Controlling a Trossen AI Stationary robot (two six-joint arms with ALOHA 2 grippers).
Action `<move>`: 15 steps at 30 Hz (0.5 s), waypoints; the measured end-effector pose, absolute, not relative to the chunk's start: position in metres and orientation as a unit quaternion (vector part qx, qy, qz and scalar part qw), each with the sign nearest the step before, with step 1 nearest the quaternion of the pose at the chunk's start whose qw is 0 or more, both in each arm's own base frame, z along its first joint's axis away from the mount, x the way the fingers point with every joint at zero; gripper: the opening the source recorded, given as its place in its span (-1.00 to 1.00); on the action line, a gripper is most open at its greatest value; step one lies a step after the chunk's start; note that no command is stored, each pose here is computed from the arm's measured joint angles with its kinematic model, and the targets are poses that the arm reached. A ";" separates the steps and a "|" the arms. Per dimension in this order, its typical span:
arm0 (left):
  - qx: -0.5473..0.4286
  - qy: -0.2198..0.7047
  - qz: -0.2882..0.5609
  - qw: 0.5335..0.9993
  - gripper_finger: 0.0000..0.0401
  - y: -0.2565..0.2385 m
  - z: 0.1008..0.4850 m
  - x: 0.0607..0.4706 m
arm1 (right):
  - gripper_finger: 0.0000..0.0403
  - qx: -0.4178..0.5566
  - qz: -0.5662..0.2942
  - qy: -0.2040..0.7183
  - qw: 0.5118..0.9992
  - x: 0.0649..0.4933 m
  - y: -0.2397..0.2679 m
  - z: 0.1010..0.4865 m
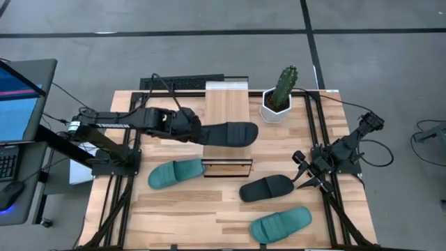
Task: Pick and place slides into the shelf
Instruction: Put the left black slipper on the shelf
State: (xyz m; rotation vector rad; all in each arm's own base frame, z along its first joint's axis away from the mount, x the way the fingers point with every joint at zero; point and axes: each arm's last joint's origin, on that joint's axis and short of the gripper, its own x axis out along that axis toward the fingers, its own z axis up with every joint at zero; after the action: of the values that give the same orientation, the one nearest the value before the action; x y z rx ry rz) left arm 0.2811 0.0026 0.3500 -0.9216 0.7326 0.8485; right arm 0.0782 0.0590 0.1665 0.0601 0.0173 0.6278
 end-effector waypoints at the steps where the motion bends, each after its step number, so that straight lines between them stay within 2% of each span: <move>1: -0.420 0.335 0.392 0.747 -1.00 0.001 0.350 0.280 | -0.44 0.030 0.309 0.009 0.951 0.078 0.059 0.167; 15: -0.412 0.378 0.395 0.729 -1.00 -0.011 0.327 0.299 | -0.44 0.029 0.309 0.008 0.951 0.078 0.059 0.167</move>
State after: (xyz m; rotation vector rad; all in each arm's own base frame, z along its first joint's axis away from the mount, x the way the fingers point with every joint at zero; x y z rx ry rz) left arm 0.2989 -0.0106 0.3265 -0.9069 0.8336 0.8698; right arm 0.0782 0.0590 0.1665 0.0599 0.0172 0.6276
